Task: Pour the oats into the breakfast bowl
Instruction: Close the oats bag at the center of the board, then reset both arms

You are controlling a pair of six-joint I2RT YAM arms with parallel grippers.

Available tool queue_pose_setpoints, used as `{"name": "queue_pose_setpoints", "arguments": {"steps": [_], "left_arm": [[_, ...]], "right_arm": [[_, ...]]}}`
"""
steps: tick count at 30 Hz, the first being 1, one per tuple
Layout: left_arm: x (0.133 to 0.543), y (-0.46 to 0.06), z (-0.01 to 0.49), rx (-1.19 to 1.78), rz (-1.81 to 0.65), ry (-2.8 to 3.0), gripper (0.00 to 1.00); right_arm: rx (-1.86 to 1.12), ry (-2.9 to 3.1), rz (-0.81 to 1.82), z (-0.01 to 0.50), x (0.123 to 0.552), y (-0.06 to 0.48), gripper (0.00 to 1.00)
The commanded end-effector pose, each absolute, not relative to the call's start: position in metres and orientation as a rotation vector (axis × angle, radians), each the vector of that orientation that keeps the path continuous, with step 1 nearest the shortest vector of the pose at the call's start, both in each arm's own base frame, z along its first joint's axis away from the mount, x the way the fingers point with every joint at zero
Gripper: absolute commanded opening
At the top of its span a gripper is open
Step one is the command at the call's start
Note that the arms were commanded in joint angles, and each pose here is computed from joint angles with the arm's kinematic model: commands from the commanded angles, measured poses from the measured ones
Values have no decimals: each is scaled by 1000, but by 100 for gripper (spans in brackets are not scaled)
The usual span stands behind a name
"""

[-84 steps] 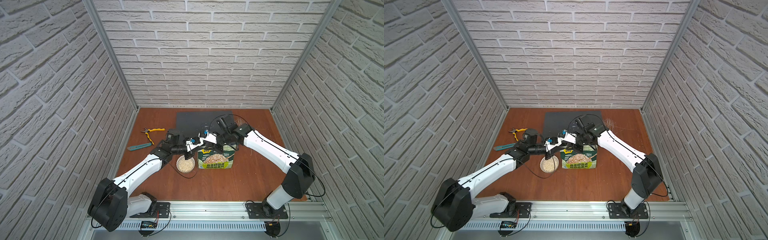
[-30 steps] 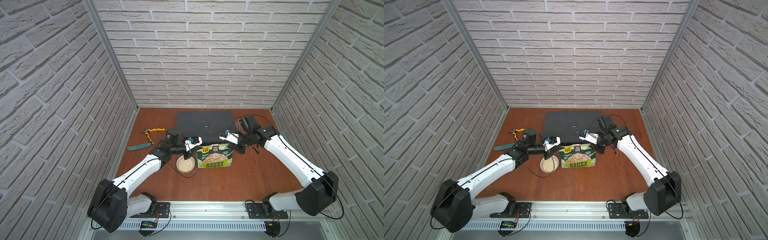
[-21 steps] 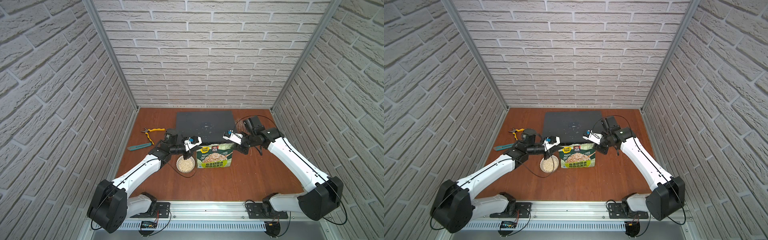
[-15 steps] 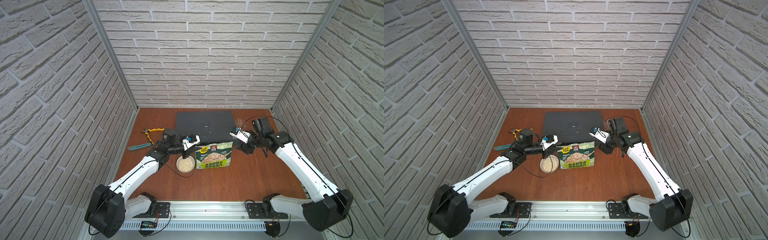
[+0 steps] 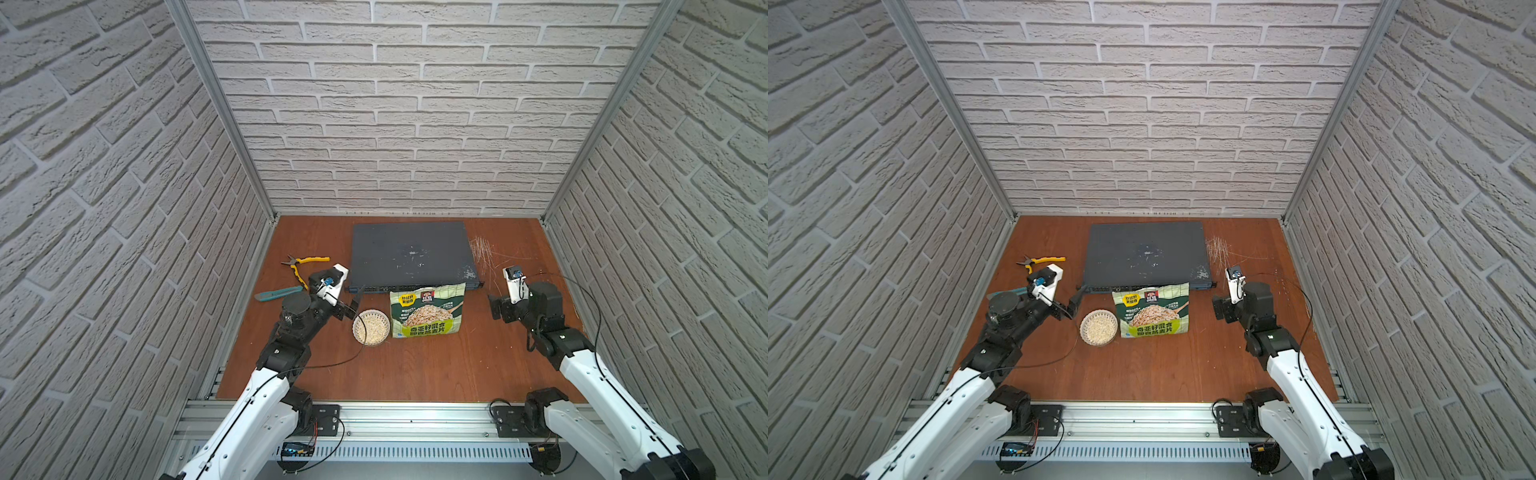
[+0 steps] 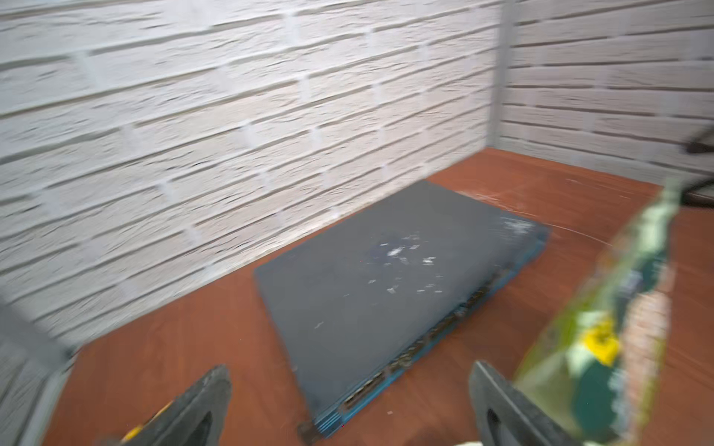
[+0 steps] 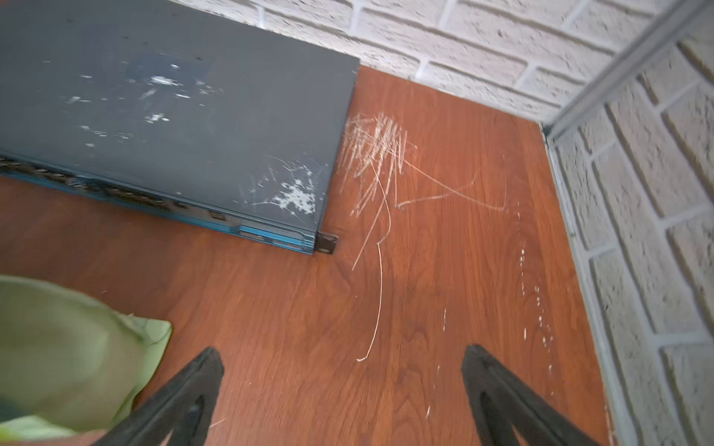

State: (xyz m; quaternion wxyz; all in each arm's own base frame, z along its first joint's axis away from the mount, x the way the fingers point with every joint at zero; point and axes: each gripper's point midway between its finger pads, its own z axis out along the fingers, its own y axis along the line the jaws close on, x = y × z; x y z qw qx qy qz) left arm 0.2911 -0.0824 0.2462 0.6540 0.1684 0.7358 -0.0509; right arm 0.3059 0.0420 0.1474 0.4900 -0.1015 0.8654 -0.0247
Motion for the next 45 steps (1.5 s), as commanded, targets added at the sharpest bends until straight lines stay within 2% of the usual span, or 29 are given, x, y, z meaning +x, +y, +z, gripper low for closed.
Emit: {"name": "queue_pose_setpoints", "arguments": {"steps": [1, 8, 18, 34, 45], "left_arm": [[291, -4, 230, -72, 93, 1745, 98], [282, 37, 204, -225, 238, 1731, 98], [317, 46, 153, -201, 186, 1810, 98], [395, 27, 99, -51, 2, 1874, 98], [396, 41, 89, -127, 36, 1947, 98]], "right_arm": [[7, 1853, -58, 180, 336, 24, 100], [-35, 1783, -92, 141, 359, 24, 100], [33, 1949, -5, 91, 400, 8, 99], [43, 1955, 37, 91, 401, 5, 99], [44, 1954, 37, 91, 401, 5, 99]]}}
